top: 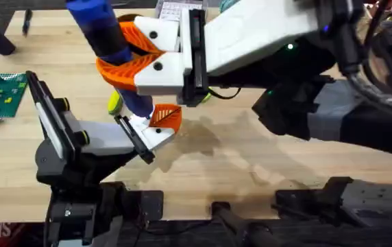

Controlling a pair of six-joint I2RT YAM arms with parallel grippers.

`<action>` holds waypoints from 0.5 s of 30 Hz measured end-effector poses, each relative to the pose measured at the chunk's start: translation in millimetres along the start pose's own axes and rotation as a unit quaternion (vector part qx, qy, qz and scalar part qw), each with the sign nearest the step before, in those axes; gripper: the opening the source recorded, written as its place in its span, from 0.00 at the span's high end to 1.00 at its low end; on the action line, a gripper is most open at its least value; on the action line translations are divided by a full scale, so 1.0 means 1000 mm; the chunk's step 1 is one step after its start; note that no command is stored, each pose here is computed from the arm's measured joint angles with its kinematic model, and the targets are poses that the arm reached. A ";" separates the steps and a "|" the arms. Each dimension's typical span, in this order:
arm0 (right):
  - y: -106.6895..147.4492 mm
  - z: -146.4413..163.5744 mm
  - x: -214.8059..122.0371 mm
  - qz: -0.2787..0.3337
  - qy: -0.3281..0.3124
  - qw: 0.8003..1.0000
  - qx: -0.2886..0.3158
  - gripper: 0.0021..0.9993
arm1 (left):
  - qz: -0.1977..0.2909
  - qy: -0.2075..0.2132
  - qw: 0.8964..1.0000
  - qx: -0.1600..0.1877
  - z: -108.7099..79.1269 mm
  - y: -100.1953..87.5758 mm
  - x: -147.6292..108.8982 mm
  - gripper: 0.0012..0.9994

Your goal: Pick up the gripper from the table and insert it into the empty holder that is missing its gripper. Then pick up a screw, insert it into the mounting hole, and use the screwdriver to tighten it. Finally, clean up the table by picking up the vegetable and placing it into the bucket.

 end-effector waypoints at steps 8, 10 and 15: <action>0.006 -0.002 0.001 0.004 0.003 1.000 0.004 0.99 | 0.000 0.000 1.000 0.000 0.000 0.000 0.000 1.00; 0.006 -0.002 0.001 0.004 0.003 1.000 0.003 0.99 | 0.000 0.000 1.000 0.000 0.000 0.000 0.000 1.00; 0.006 -0.002 0.001 0.004 0.002 1.000 0.002 0.99 | 0.000 0.000 1.000 0.000 0.000 0.000 0.000 1.00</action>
Point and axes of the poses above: each hand's point on the last joint's axis, 136 mm out from that joint toward the fingers, its own x axis out along the fingers, its own z axis along the line the jaws close on, y = z × x, the point moved 9 cm from there along -x, back along the fingers, and after that the axes turned 9 degrees about x, right-handed, at the moved point
